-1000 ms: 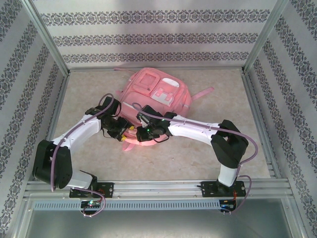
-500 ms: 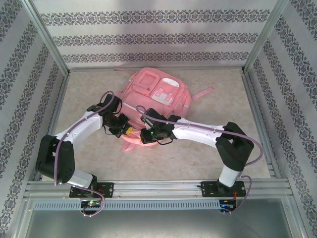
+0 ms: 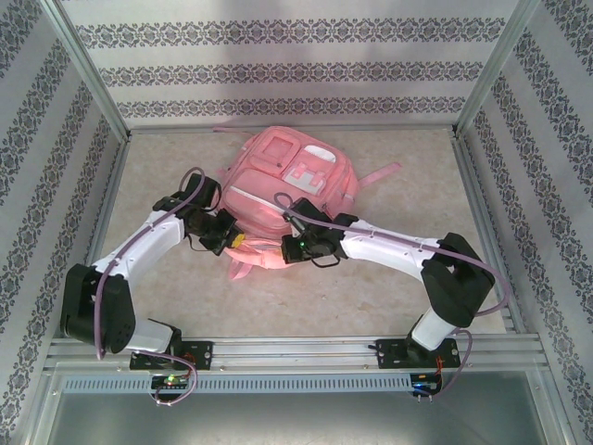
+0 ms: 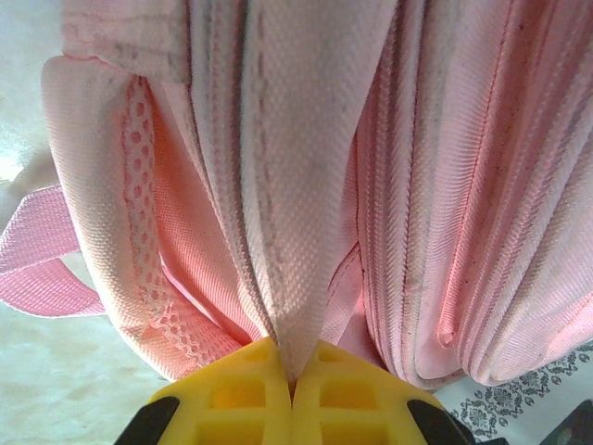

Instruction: Pack the student bag

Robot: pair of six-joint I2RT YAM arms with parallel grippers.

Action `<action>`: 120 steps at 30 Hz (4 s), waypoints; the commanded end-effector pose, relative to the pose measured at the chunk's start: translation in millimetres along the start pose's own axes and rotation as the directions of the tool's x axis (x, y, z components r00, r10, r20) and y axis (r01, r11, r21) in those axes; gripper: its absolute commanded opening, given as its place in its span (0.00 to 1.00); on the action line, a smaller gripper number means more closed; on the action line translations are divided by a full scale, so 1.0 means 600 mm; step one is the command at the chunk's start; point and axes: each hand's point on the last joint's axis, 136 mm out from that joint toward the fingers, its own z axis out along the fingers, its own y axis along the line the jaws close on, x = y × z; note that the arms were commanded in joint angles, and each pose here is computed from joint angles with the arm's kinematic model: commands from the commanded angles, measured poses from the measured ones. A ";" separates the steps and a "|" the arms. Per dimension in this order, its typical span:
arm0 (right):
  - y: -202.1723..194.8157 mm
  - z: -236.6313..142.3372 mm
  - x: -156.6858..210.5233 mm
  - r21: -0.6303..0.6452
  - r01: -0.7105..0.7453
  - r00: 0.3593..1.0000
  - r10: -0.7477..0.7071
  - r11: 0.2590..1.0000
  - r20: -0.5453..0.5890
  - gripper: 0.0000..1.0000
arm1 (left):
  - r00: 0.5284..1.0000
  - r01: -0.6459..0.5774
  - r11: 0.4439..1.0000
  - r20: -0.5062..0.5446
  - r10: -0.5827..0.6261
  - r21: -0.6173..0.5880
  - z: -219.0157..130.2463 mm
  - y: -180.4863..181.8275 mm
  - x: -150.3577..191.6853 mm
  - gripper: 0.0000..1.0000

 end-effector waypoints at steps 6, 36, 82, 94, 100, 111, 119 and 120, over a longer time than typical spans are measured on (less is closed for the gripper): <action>-0.108 -0.014 -0.006 0.164 -0.072 0.997 0.072 0.984 0.005 0.00 | 0.995 -0.024 0.999 0.096 0.020 0.040 -0.046 -0.014 -0.022 0.00; -0.201 -0.253 -0.032 0.379 -0.225 0.932 0.086 0.898 0.352 0.54 | 0.960 -0.278 0.960 -0.035 0.278 0.015 0.025 -0.011 0.123 0.00; -0.172 -0.420 -0.108 0.359 -0.015 0.630 -0.270 0.933 0.728 0.98 | 0.144 -0.739 0.412 0.473 0.869 -0.533 -0.166 -0.115 -0.042 0.99; -0.289 -0.266 -0.161 0.499 0.083 0.652 -0.425 0.863 0.627 0.98 | 0.193 -0.573 0.629 0.660 0.726 -0.525 -0.101 0.069 -0.277 0.99; -0.452 -0.256 -0.101 0.443 -0.166 0.709 -0.206 0.881 0.675 0.98 | 0.049 -0.632 0.594 0.739 0.672 -0.498 -0.095 0.042 -0.311 0.99; -0.501 -0.283 -0.101 0.296 -0.226 0.504 -0.148 0.928 0.851 0.98 | 0.064 -0.730 0.501 0.683 0.728 -0.465 -0.025 0.028 -0.319 0.99; -0.524 -0.256 -0.108 0.328 -0.227 0.408 -0.216 0.917 0.887 0.98 | 0.063 -0.707 0.513 0.680 0.731 -0.486 -0.029 0.029 -0.324 0.99; -0.530 -0.249 -0.109 0.348 -0.241 0.451 -0.212 0.906 0.867 0.98 | 0.059 -0.703 0.516 0.682 0.729 -0.490 -0.030 0.028 -0.325 0.99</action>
